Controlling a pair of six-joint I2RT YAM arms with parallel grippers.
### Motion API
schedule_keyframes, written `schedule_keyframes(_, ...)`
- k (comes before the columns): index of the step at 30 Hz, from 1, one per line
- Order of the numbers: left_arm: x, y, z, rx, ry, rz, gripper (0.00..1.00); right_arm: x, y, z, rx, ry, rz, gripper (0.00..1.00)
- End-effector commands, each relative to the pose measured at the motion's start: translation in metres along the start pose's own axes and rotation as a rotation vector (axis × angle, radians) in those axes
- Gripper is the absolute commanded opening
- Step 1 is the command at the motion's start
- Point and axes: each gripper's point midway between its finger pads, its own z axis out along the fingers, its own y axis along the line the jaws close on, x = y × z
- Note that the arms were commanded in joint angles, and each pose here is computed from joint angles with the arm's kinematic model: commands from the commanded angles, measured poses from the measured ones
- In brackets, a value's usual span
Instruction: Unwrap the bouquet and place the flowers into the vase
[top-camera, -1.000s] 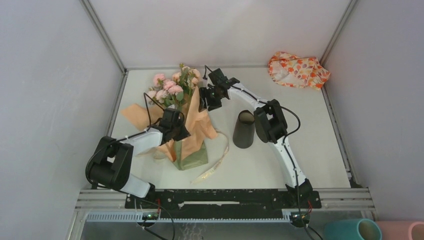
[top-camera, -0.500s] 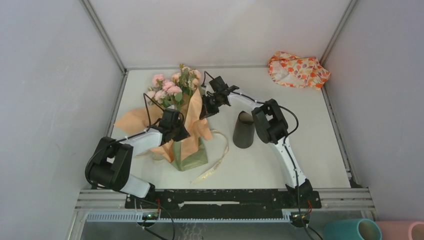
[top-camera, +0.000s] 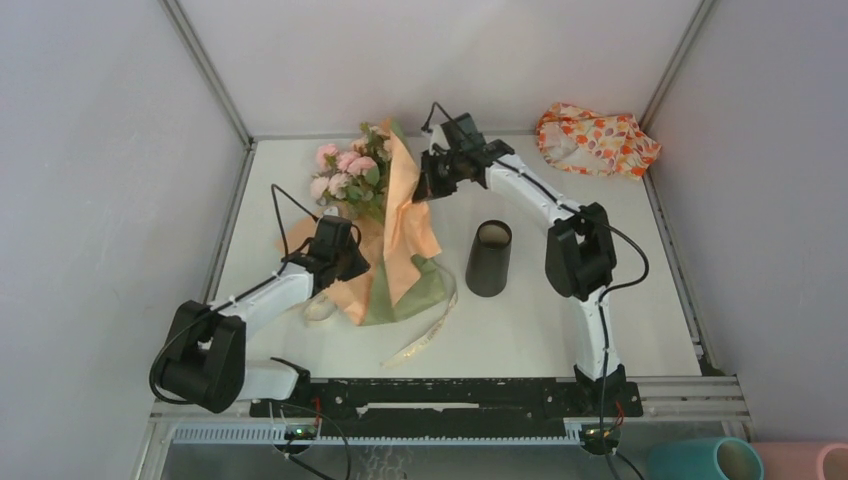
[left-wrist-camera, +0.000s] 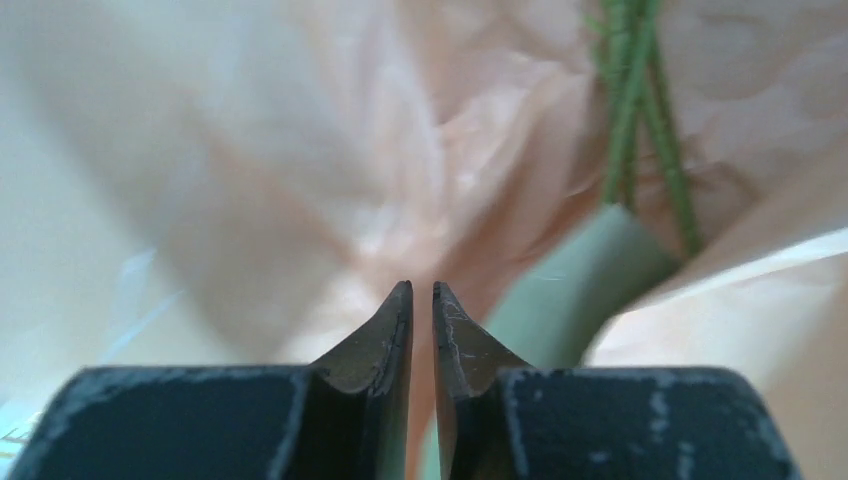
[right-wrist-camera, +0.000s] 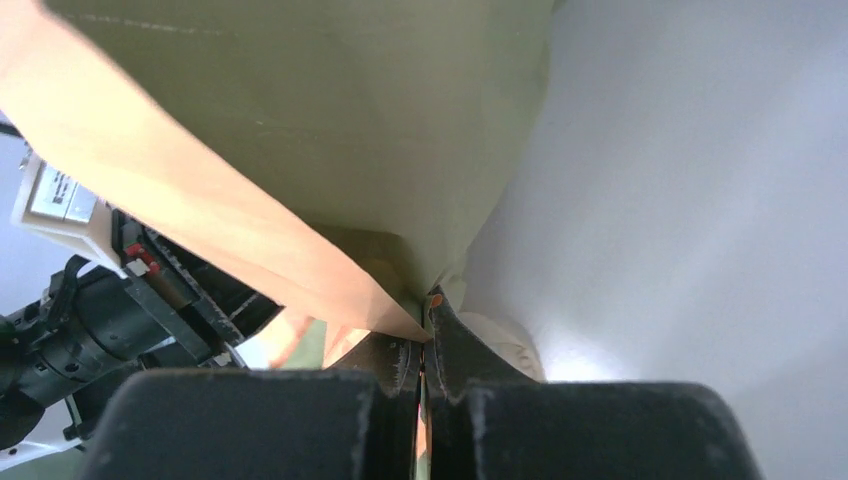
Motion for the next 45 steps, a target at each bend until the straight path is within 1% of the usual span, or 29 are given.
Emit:
schedule_keyframes(1, -0.021, 0.006, -0.013, -0.048, -0.080, 0.025, 0.18, -0.025, -0.013, -0.035, 0.052, -0.069, -0.006, 0.00)
schedule_keyframes(7, -0.017, 0.011, -0.004, -0.075, -0.065, 0.028, 0.17, -0.018, -0.023, -0.025, 0.054, -0.032, 0.018, 0.06)
schedule_keyframes(9, -0.014, 0.011, 0.001, -0.071, -0.056, 0.025, 0.17, -0.016, -0.027, -0.022, 0.060, -0.023, 0.023, 0.10)
schedule_keyframes(13, -0.008, 0.013, 0.010, -0.073, -0.034, 0.022, 0.17, -0.015, -0.031, -0.022, 0.075, -0.011, 0.032, 0.12)
schedule_keyframes(15, -0.005, 0.013, 0.014, -0.075, -0.026, 0.022, 0.17, -0.016, -0.031, -0.024, 0.079, -0.012, 0.031, 0.17)
schedule_keyframes(16, -0.005, 0.014, 0.016, -0.077, -0.024, 0.021, 0.16, -0.017, -0.031, -0.025, 0.080, -0.012, 0.029, 0.22)
schedule_keyframes(21, 0.003, 0.018, 0.027, -0.093, 0.002, 0.024, 0.16, -0.014, -0.034, -0.029, 0.082, -0.003, 0.038, 0.33)
schedule_keyframes(22, 0.005, 0.019, 0.028, -0.099, 0.008, 0.023, 0.16, -0.013, -0.034, -0.028, 0.079, 0.002, 0.040, 0.34)
schedule_keyframes(24, 0.008, 0.021, 0.031, -0.103, 0.018, 0.024, 0.16, -0.010, -0.036, -0.027, 0.074, 0.011, 0.045, 0.34)
schedule_keyframes(25, 0.008, 0.021, 0.032, -0.105, 0.021, 0.024, 0.16, -0.009, -0.036, -0.026, 0.076, 0.013, 0.047, 0.31)
schedule_keyframes(27, 0.009, 0.022, 0.034, -0.109, 0.025, 0.026, 0.15, -0.007, -0.037, -0.026, 0.078, 0.020, 0.053, 0.20)
schedule_keyframes(28, 0.009, 0.022, 0.034, -0.109, 0.024, 0.026, 0.15, -0.006, -0.039, -0.026, 0.083, 0.022, 0.058, 0.18)
schedule_keyframes(32, 0.011, 0.025, 0.037, -0.119, 0.030, 0.029, 0.15, -0.007, -0.048, -0.036, 0.128, 0.006, 0.065, 0.16)
schedule_keyframes(34, 0.013, 0.026, 0.038, -0.124, 0.033, 0.031, 0.15, -0.009, -0.059, -0.046, 0.170, -0.014, 0.092, 0.12)
schedule_keyframes(36, 0.014, 0.028, 0.041, -0.129, 0.037, 0.032, 0.15, -0.011, -0.073, -0.058, 0.219, -0.040, 0.130, 0.11)
schedule_keyframes(40, 0.017, 0.033, 0.046, -0.147, 0.051, 0.030, 0.15, -0.010, -0.090, -0.078, 0.237, -0.086, 0.180, 0.11)
schedule_keyframes(45, 0.019, 0.039, 0.051, -0.166, 0.061, 0.017, 0.15, -0.005, -0.114, -0.095, 0.276, -0.102, 0.243, 0.11)
